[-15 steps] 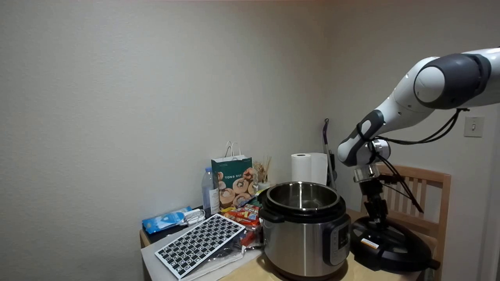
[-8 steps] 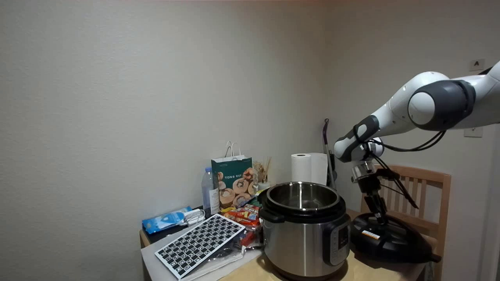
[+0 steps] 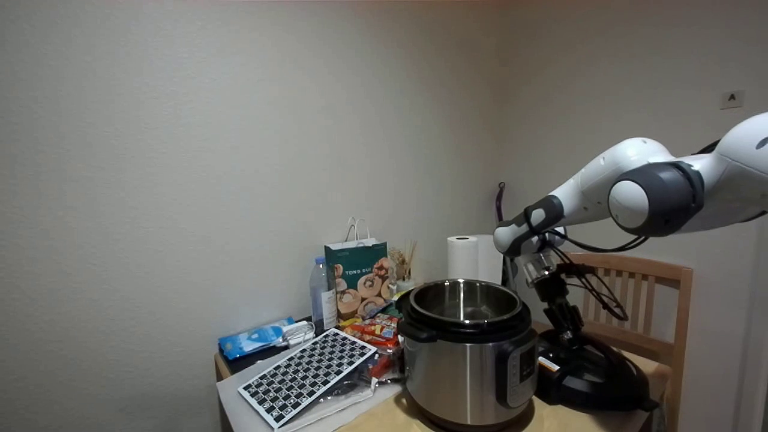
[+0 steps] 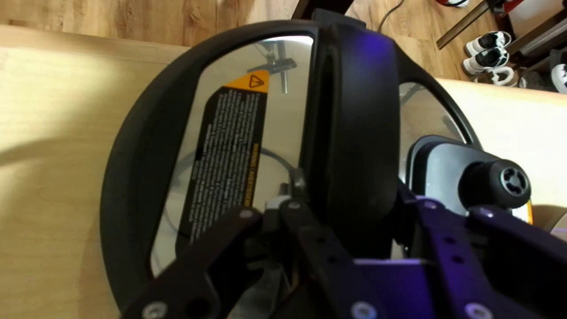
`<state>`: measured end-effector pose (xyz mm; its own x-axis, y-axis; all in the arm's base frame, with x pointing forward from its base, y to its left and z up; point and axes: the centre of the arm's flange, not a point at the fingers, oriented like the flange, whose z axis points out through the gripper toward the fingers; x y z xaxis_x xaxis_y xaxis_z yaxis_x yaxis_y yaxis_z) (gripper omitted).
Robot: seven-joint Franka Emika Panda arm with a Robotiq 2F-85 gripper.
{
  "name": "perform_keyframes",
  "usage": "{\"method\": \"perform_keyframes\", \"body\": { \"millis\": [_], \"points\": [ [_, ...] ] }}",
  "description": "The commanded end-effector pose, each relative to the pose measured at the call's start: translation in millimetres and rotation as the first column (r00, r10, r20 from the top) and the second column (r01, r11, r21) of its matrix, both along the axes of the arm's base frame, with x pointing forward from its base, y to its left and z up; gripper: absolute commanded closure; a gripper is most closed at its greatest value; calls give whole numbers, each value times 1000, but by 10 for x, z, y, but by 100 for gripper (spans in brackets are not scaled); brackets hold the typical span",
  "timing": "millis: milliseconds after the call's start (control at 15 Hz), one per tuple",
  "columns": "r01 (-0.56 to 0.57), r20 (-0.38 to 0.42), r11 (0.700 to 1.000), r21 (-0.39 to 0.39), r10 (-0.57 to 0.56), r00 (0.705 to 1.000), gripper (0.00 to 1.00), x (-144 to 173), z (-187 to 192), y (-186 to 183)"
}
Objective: Put the lid on the pressure cooker
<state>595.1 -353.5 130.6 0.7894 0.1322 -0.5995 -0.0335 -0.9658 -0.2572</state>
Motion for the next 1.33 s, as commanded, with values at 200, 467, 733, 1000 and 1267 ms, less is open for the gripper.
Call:
{"method": "perform_keyframes", "body": {
  "millis": [200, 467, 733, 1000, 1267],
  "points": [
    [2, -33, 1000, 13, -1, 999, 28, 39, -3, 44],
    [51, -105, 989, 140, -36, 994, 10, -3, 75, 60],
    [130, -181, 956, 261, -84, 980, 0, -86, 157, 17],
    [208, -219, 899, 385, -130, 967, 0, -174, 146, -46],
    [199, -182, 931, 305, -148, 972, 0, -362, 123, 56]
  ]
}}
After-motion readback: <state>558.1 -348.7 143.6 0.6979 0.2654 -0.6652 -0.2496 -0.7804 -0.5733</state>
